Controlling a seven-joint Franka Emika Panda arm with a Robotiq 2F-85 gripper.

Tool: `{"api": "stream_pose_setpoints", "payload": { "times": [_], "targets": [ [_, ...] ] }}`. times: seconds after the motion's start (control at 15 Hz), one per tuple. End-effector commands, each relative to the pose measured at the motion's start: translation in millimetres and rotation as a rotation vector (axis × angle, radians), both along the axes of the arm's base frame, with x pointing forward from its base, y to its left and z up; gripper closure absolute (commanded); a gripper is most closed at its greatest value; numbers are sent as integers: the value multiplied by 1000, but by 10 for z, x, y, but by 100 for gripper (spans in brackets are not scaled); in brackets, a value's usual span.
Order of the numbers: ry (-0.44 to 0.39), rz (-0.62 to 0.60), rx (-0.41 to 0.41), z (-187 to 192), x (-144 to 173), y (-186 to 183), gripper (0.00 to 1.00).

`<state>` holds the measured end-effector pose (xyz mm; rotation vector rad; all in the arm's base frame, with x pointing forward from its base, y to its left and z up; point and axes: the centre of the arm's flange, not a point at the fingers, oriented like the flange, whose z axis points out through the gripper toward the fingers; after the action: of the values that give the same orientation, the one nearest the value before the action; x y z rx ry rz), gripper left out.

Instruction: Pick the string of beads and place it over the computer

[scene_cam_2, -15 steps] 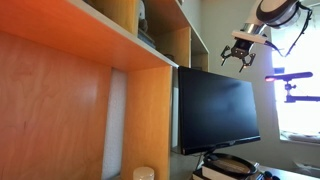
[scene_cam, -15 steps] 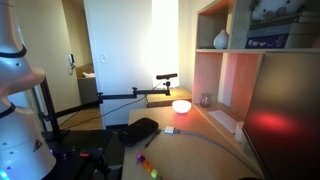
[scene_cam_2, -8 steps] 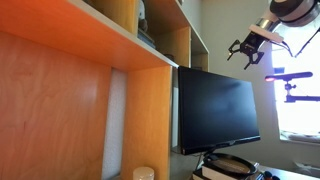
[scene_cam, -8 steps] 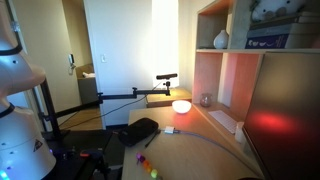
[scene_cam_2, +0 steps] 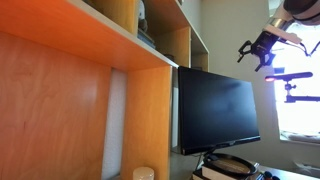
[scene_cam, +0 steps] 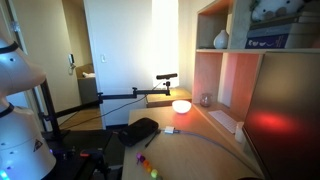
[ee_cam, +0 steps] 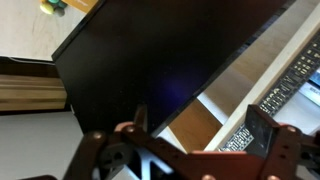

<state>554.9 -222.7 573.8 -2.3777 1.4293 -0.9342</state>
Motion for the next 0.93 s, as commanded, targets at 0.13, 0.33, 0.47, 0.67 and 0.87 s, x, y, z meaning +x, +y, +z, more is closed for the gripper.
{"api": "stream_pose_setpoints", "payload": {
  "times": [0.13,0.33,0.47,0.67,0.87],
  "targets": [
    [155,-8,-105,-356,123,300,0],
    [223,-15,-163,-535,214,398,0],
    [280,-23,-191,-668,284,446,0],
    [397,-12,-193,-864,430,501,0],
    [515,-18,-198,-1041,586,554,0]
  ]
}}
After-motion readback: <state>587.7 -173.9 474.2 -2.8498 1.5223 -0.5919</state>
